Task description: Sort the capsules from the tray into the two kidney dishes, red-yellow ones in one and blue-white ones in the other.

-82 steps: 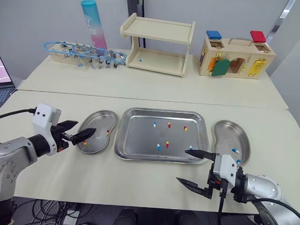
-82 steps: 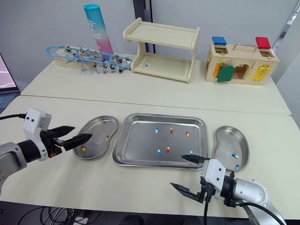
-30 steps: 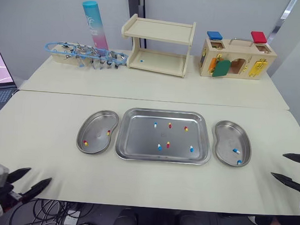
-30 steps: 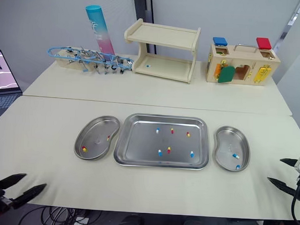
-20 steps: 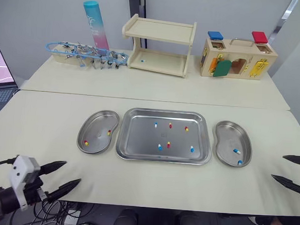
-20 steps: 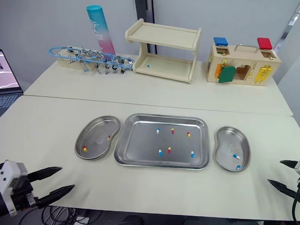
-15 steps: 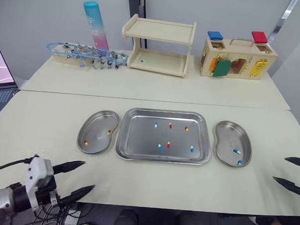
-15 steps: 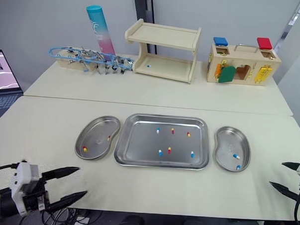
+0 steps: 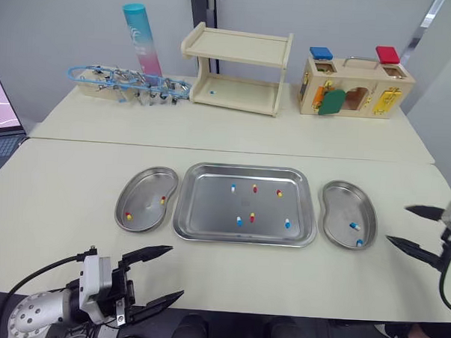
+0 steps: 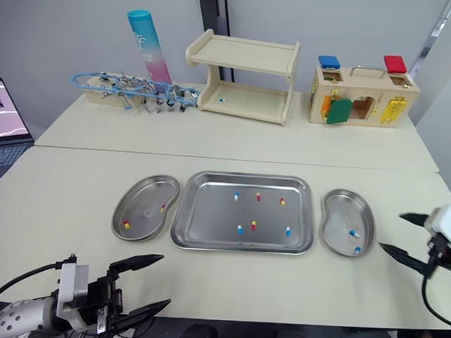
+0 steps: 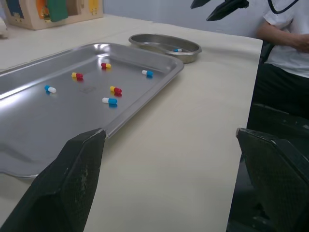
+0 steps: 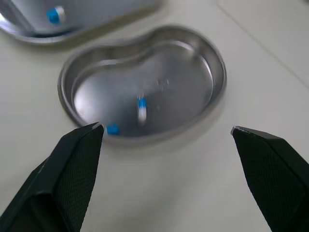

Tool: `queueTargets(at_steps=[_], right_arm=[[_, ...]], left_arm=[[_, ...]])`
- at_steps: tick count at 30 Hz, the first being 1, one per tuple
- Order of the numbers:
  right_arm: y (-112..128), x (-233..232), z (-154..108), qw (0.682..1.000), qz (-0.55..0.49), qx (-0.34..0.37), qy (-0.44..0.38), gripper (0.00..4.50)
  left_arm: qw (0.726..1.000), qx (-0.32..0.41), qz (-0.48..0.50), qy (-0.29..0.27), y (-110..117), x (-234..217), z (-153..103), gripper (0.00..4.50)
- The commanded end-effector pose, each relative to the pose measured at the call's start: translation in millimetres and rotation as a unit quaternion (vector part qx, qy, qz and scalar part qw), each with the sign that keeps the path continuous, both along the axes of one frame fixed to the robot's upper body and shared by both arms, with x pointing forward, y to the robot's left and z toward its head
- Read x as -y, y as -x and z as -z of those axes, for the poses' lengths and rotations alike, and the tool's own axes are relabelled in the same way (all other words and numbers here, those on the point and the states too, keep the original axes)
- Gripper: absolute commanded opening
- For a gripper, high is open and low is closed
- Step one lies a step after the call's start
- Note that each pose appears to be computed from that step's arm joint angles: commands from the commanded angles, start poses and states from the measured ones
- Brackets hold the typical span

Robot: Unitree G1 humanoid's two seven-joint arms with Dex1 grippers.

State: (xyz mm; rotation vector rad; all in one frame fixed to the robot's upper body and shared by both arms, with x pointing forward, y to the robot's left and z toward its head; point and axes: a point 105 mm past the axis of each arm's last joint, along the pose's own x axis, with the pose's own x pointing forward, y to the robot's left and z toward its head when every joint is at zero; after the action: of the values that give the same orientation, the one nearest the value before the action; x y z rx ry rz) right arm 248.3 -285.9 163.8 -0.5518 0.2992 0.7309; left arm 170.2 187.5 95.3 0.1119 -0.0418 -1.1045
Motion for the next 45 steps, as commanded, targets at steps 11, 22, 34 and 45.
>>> queueTargets(at_steps=[11, 22, 34, 45], right_arm=[[-14.9, -161.7, 7.4, 0.98, -0.195, -0.025, -0.022, 3.16], [-37.6, -202.5, 29.3, 0.99, -0.122, -0.071, 0.002, 1.88], [-41.4, -251.3, 46.0, 0.986, -0.142, -0.09, 0.004, 1.88], [-47.0, -264.5, 59.9, 0.985, -0.141, -0.1, 0.009, 1.88]], left_arm=[[1.0, 0.01, -0.001, -0.001, 3.2, 2.7, 4.3, 4.5], [1.0, 0.014, -0.002, -0.005, 3.5, 2.5, 12.9, 4.5], [1.0, 0.012, -0.004, -0.006, 8.1, -11.4, 30.3, 4.5], [0.999, 0.031, -0.008, 0.003, 10.4, -13.8, 21.4, 4.5]])
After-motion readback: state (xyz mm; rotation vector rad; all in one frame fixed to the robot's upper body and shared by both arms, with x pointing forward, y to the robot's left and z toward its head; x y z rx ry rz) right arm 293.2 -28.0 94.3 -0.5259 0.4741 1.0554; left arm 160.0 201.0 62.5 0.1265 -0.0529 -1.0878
